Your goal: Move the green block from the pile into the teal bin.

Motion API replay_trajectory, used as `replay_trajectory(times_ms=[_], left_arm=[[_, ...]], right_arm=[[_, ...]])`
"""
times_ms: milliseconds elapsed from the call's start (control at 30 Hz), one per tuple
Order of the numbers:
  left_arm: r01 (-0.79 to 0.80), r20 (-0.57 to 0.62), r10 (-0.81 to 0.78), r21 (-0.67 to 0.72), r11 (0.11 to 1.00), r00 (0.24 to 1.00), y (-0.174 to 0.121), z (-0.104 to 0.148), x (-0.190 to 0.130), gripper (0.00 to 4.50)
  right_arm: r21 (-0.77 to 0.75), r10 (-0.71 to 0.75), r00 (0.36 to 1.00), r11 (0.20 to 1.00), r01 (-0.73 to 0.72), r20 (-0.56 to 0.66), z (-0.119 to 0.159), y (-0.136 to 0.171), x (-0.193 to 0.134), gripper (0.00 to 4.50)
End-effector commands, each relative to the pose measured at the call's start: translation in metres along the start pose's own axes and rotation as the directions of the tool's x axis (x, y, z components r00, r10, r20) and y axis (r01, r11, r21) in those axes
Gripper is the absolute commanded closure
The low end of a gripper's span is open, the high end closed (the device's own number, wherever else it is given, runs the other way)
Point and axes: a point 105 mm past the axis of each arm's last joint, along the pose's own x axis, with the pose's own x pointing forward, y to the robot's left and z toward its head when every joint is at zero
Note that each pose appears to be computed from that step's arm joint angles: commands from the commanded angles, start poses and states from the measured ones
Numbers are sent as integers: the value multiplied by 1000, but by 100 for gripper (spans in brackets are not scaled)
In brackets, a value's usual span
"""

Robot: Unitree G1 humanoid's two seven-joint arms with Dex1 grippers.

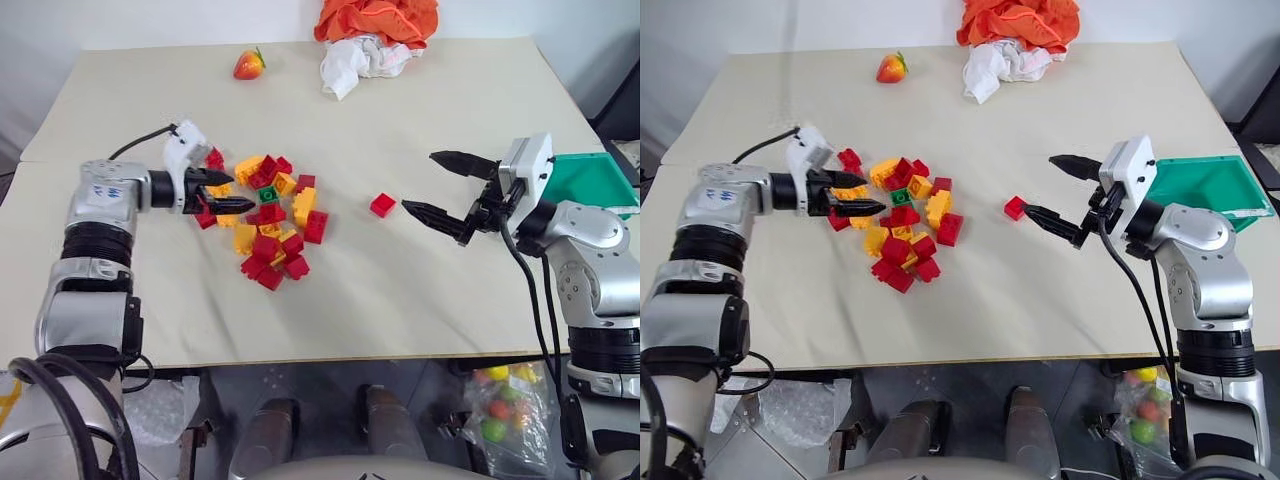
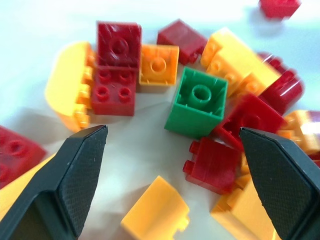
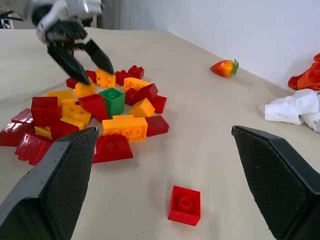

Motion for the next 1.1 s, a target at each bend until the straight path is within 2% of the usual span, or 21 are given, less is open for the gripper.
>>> replay_trajectory(times_ms=[33, 133, 267, 500, 667, 800, 1033, 1100], left_arm=[[95, 17, -96, 48, 994, 995, -17, 20, -7, 3], [-6, -24, 7, 63, 998, 1000, -3, 7, -4, 3], [-97, -54, 101, 62, 993, 993, 8, 6, 15, 3], [-22, -119, 33, 88, 996, 992, -5, -13, 43, 3], [-36, -113, 48, 100, 994, 992, -5, -14, 54, 3], [-102, -74, 110, 104, 989, 991, 2, -4, 54, 86], [-96, 17, 95, 110, 989, 995, 4, 13, 46, 300], [-89, 58, 82, 131, 987, 995, 5, 29, 38, 302]], right_arm=[[-40, -13, 1000, 999, 14, 28, 13, -2, -5, 0], [-33, -21, 999, 999, 22, 34, 13, -4, -3, 0], [-33, -13, 1000, 999, 14, 29, 11, -2, -2, 0], [-37, -20, 999, 999, 21, 35, 13, -4, -1, 0], [-37, -31, 999, 999, 32, 34, 13, -4, -3, 0], [-40, -45, 998, 998, 47, 38, 14, -4, -5, 0], [-44, -57, 998, 997, 59, 37, 14, -6, -7, 0], [-49, -65, 997, 997, 67, 38, 16, -6, -9, 0]])
